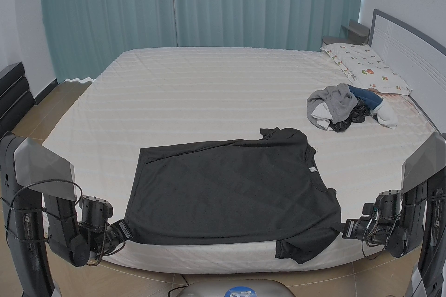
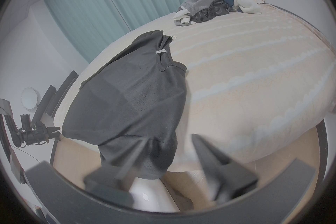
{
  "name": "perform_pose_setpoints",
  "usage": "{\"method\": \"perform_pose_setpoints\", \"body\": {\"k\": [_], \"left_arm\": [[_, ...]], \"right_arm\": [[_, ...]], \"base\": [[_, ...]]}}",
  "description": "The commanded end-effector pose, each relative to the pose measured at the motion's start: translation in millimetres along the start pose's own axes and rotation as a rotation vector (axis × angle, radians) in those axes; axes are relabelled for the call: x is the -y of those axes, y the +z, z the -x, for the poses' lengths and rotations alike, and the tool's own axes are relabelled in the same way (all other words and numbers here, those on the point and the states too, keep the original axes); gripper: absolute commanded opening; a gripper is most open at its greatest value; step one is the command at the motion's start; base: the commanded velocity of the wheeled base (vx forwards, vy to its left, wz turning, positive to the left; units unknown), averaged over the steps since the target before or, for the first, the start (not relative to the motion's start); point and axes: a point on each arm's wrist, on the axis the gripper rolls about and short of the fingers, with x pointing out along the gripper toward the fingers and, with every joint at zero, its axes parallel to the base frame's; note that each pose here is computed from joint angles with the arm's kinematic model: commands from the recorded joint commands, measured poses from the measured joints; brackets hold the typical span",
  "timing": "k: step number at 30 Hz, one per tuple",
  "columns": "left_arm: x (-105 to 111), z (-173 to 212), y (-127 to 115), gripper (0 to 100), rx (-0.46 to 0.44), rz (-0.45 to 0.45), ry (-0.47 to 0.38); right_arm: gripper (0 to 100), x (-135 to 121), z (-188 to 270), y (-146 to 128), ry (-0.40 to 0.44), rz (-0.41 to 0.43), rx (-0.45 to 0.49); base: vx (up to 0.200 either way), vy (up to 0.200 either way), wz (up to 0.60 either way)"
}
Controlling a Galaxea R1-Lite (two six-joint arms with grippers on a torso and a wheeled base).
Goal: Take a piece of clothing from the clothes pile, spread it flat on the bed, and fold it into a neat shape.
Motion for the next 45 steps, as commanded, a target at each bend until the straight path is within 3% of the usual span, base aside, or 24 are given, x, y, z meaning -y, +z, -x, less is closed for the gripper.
{"method": "perform_pose_setpoints", "body": {"k": [1,5,11,17,19,30,45], "left_arm": [[0,3,-2,100,-0.019,0.001,-0.026],[5,10,7,100,0.027,0.012,-0.083],[13,24,18,100,0.076,0.018,-0.147],[16,23,22,100,0.093,0.054,-0.161],[17,23,26,100,0.104,0.106,-0.174],[18,19,28,100,0.109,0.116,-0.171],[27,9,23,100,0.098,0.14,-0.183]], "right_arm": [[100,-3,3,7,0.016,-0.01,0.037],[100,-9,15,21,0.04,-0.068,0.102],[100,-13,25,26,0.054,-0.075,0.13],[100,-23,29,27,0.087,-0.099,0.138],[100,-29,29,28,0.107,-0.101,0.142],[100,-42,27,26,0.145,-0.088,0.134],[100,-42,25,25,0.146,-0.09,0.128]], "base": [[0.0,0.0,0.0],[0.0,0.0,0.0],[0.0,0.0,0.0],[0.0,0.0,0.0],[0.0,0.0,0.0],[0.0,0.164,0.0],[0.0,0.0,0.0]]}}
